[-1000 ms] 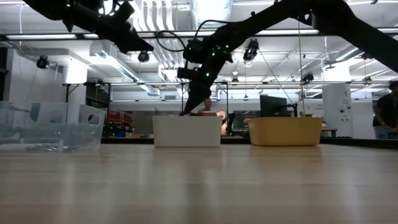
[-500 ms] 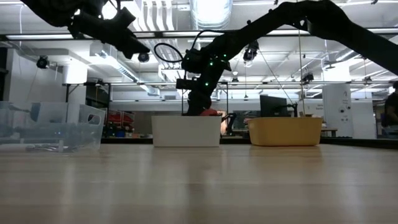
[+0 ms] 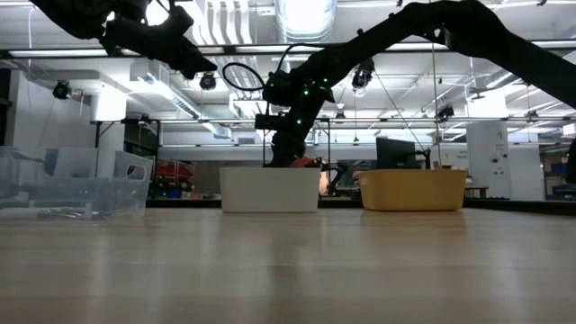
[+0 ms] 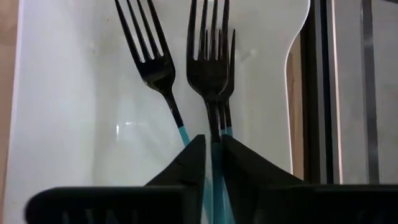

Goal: Sort silverware by color (type)
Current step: Put the blue fork into the white bin, then put the pink fork into the yellow bin

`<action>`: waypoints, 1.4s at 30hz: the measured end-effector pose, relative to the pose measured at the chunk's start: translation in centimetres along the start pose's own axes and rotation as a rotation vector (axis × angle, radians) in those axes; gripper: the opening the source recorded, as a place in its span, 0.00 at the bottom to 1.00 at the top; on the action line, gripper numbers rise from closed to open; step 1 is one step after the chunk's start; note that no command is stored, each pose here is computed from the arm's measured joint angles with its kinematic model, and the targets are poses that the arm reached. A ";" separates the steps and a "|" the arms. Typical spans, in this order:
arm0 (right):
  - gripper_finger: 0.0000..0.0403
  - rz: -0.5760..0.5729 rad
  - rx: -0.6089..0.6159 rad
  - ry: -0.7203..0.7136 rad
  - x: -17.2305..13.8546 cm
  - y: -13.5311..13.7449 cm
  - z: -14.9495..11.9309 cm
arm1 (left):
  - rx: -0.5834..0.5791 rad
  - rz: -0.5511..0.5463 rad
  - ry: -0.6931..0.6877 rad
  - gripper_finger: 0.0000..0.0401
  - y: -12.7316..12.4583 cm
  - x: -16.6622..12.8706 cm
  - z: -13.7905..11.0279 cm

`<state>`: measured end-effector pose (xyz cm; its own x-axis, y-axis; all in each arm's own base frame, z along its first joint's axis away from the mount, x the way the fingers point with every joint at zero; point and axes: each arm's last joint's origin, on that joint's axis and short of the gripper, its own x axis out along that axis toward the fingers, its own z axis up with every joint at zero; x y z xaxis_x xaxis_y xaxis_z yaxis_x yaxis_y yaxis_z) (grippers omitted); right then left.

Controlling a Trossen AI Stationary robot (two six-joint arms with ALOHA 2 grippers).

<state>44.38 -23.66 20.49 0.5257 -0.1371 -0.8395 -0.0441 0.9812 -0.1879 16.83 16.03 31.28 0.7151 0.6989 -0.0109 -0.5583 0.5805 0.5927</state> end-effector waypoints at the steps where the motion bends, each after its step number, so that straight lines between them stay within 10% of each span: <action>1: 0.11 0.000 0.001 0.000 0.0 0.0 0.0 | -0.009 0.003 -0.004 0.00 0.0 0.0 0.0; 20: 0.23 -0.004 0.011 0.010 -6.7 -1.2 -0.3 | -0.404 -0.065 0.094 0.00 -1.0 0.6 -1.1; 35: 0.18 0.010 0.082 -0.258 -12.6 -1.0 -3.9 | -0.868 -0.581 0.415 0.00 -7.5 -1.0 -0.9; 42: 0.15 -0.046 0.112 -0.382 -14.0 0.9 -5.0 | -1.141 -1.027 0.835 0.00 -11.7 -4.6 0.1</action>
<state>32.72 -21.49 29.51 0.8039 -0.1417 -0.5777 0.0688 0.9868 -0.1463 20.09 6.01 24.46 0.7523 -0.3136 -0.5794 -0.3096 0.6080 -0.7311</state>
